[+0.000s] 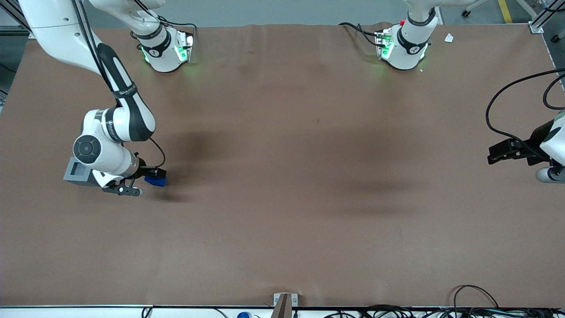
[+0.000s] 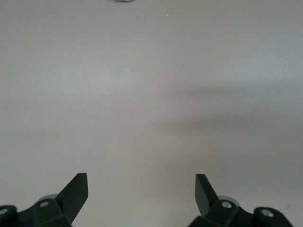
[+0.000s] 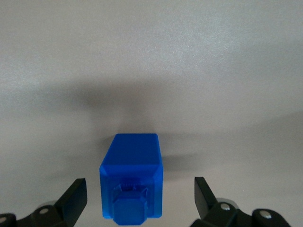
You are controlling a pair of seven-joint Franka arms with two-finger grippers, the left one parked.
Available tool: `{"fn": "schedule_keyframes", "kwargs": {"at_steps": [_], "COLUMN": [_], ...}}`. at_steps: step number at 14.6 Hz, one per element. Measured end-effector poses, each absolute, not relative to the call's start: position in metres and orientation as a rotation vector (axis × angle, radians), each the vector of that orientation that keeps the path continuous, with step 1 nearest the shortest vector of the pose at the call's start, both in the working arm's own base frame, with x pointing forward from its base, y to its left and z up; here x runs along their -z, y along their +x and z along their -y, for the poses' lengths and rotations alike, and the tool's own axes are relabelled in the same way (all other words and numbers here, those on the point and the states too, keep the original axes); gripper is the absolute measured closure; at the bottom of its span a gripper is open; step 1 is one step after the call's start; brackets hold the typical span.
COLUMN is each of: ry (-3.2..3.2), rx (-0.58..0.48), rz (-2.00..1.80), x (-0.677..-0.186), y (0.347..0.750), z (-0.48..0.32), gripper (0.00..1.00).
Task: Insert blue part into gray base with right arm
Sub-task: 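Lift the blue part and carry it over the gray base opening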
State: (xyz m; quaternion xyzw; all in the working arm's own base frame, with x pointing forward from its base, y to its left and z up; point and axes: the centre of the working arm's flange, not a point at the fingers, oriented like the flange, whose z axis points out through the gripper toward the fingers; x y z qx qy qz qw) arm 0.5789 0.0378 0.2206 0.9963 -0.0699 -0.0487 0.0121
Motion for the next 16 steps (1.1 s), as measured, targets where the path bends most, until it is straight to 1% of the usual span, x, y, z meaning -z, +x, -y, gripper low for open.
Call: {"fn": "schedule_keyframes", "kwargs": {"at_steps": [1, 2, 3, 5, 6, 7, 11, 12, 14, 16], "ry": [3.106, 3.106, 3.106, 3.107, 3.107, 3.108, 3.109, 3.106, 3.100, 3.099], "rx": [0.152, 0.152, 0.152, 0.152, 0.152, 0.151, 0.148, 0.163, 0.212, 0.219], "rz": [0.218, 0.218, 0.218, 0.216, 0.215, 0.214, 0.212, 0.209, 0.188, 0.188], "x": [-0.221, -0.221, -0.221, -0.221, -0.221, -0.221, -0.223, -0.228, -0.253, -0.293], "y": [0.579, 0.579, 0.579, 0.579, 0.579, 0.579, 0.581, 0.583, 0.586, 0.586], "z": [-0.038, -0.038, -0.038, -0.039, -0.039, -0.040, -0.041, -0.039, -0.029, -0.015], "gripper": [0.04, 0.05, 0.12, 0.33, 0.46, 0.49, 0.49, 0.49, 0.49, 0.49]}}
